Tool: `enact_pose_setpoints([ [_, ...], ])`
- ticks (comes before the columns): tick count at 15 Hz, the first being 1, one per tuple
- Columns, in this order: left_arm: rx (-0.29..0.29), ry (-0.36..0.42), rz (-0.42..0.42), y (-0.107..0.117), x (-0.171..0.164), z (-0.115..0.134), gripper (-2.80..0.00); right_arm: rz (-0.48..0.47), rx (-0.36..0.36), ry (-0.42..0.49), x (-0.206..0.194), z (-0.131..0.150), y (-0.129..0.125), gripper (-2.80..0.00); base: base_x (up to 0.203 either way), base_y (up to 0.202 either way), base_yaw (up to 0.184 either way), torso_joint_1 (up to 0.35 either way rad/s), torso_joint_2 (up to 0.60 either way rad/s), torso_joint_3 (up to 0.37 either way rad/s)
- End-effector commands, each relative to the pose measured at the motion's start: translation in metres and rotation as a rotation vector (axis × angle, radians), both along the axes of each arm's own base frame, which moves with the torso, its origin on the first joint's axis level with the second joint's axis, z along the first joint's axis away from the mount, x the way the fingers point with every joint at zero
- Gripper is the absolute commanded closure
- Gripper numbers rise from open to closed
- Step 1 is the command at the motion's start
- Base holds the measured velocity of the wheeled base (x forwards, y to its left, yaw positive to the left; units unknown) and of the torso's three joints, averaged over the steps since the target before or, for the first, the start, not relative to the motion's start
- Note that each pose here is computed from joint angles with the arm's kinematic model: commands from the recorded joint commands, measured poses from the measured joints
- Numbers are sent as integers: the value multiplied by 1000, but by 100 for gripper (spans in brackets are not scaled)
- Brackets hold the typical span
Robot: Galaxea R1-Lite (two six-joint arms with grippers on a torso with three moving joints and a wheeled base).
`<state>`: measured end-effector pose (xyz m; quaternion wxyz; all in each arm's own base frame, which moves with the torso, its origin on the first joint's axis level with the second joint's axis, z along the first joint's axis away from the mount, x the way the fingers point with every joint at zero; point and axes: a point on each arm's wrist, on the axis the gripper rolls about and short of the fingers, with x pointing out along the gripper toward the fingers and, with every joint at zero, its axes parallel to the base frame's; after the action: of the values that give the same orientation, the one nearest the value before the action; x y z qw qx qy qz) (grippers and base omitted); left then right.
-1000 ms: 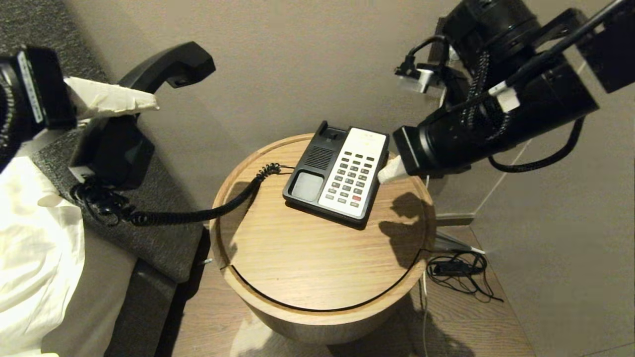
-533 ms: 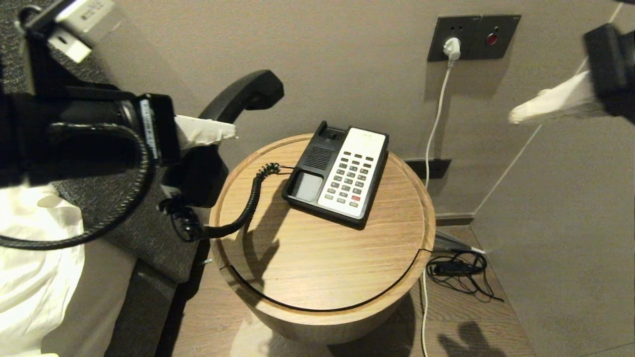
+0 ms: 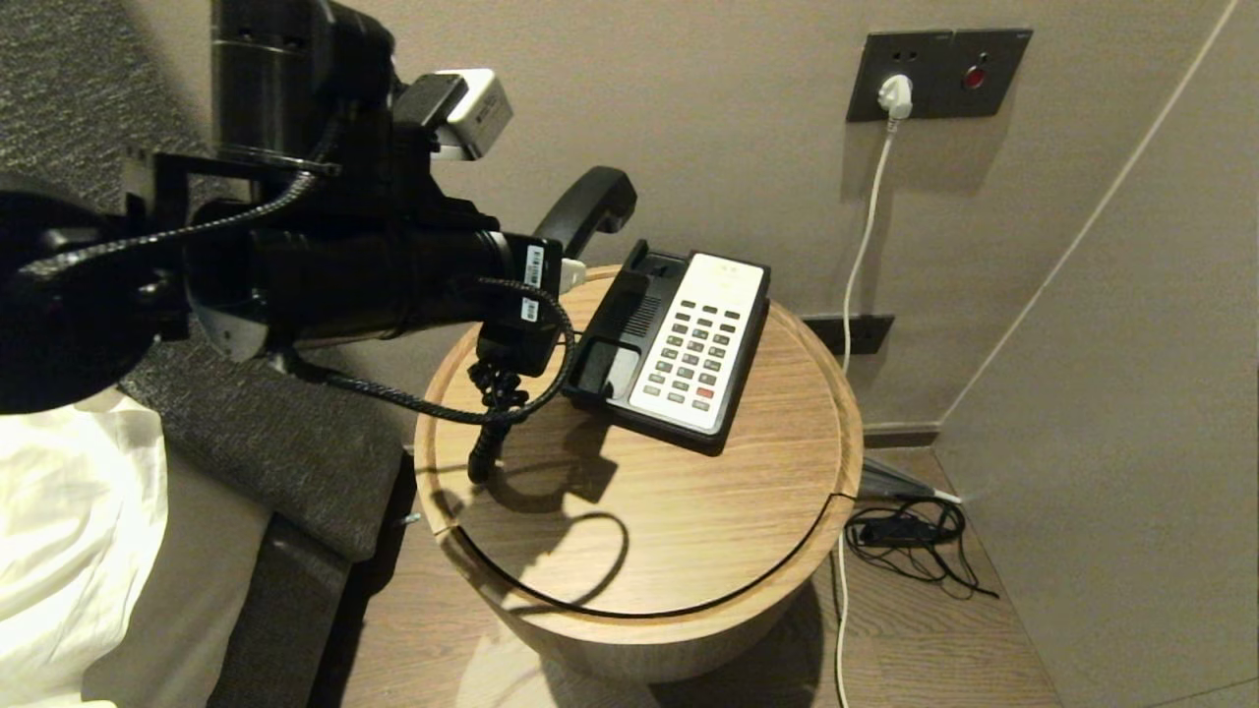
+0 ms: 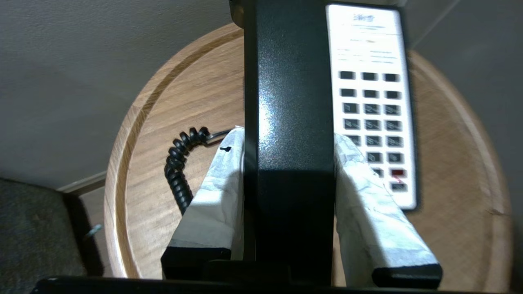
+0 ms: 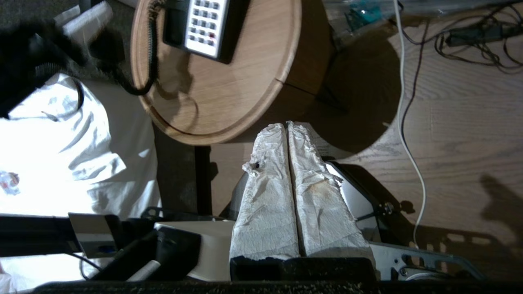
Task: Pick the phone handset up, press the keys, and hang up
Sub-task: Put the handset back
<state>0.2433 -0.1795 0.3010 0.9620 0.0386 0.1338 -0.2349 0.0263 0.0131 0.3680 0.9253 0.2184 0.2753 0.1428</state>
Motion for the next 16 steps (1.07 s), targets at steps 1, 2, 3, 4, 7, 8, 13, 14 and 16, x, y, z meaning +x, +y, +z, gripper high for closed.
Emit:
enact_pose_setpoints([
  [1,39,36,11,-18,17,-16,0,-16,36,-74,-34,-18,-18,0,0,0,0,0,0,0],
  [2,49,43,19,-22,22,-21,0,-16,48,-102,-41,-21,-22,0,0,0,0,0,0,0],
  [3,55,44,24,-26,26,-23,0,-10,54,-113,-43,-22,-22,0,0,0,0,0,0,0],
  [4,58,44,27,-29,29,-25,0,-6,57,-113,-45,-23,-24,0,0,0,0,0,0,0],
  [7,73,57,19,-37,35,-33,0,1,58,-104,-54,-37,-28,0,0,0,0,0,0,0],
  [8,69,52,20,-40,38,-32,0,2,51,-89,-54,-43,-28,0,0,0,0,0,0,0],
  [13,61,43,14,-53,50,-34,0,33,52,-57,-54,-53,-27,0,0,0,0,0,0,0],
  [14,63,46,12,-55,51,-35,0,33,53,-58,-54,-53,-27,0,0,0,0,0,0,0],
  [16,65,50,14,-55,52,-37,0,35,51,-52,-53,-54,-27,0,0,0,0,0,0,0],
])
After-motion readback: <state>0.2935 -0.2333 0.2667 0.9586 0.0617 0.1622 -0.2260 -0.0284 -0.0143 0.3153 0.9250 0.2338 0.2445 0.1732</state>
